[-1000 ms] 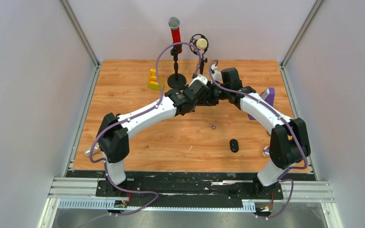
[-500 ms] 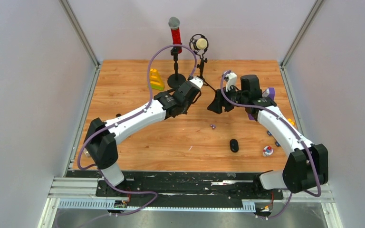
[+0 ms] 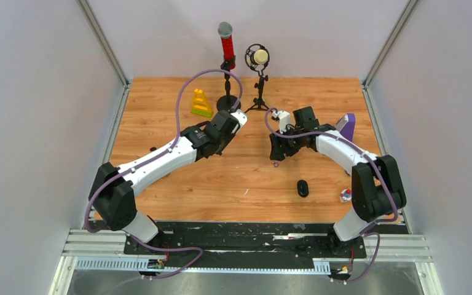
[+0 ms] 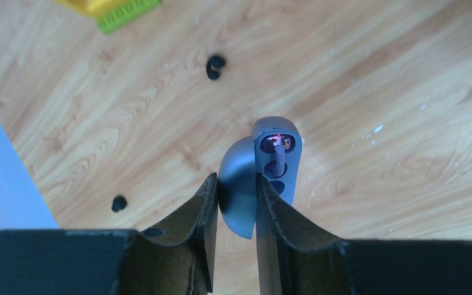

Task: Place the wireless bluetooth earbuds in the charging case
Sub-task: Place the earbud in the charging case, then pick up the earbud from the center of the board.

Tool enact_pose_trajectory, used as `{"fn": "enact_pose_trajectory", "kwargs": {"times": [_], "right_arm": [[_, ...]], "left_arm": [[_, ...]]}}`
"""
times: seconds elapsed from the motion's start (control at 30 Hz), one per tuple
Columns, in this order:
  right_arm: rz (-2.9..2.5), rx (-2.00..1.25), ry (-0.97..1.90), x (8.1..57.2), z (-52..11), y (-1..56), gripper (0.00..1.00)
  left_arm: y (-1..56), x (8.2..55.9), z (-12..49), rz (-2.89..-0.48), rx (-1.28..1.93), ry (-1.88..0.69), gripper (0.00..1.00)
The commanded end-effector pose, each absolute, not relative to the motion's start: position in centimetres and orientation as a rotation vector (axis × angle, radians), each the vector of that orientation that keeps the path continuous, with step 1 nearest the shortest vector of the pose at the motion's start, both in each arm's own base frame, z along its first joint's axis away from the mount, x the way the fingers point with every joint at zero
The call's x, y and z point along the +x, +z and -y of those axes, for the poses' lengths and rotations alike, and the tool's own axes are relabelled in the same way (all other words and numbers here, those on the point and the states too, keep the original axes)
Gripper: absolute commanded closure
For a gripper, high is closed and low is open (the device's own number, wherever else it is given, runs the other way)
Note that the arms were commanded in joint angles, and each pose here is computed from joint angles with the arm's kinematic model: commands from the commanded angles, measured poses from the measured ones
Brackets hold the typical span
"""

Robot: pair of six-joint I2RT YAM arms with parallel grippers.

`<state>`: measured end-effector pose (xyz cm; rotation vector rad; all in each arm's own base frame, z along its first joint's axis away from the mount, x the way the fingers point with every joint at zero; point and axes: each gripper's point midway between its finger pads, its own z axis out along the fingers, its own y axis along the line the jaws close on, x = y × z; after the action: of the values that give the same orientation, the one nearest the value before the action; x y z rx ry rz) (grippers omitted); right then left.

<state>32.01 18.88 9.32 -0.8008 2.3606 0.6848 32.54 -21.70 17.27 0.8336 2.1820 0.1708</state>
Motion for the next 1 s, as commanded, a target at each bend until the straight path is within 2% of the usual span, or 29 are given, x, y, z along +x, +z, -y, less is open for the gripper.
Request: {"fn": "enact_pose_trajectory", "kwargs": {"times": [0.0,0.27,0.97], "right_arm": [[-2.43,-0.835,0.542,33.5,-17.4,7.8,0.46],[-2.442,-0.79,0.497,34.1,-16.1,7.9,0.48],[-2.601,-0.681,0.455,35.1,-14.4,3.4,0.54]], "left_arm": [[15.6,32.5,21.4,-2.198,0.828,0.191,1.0],[15.3,32.7,20.6,-2.19,0.811,0.24,1.0],[14.6,32.4,20.7,-2.193,0.818,0.229,1.0]]}}
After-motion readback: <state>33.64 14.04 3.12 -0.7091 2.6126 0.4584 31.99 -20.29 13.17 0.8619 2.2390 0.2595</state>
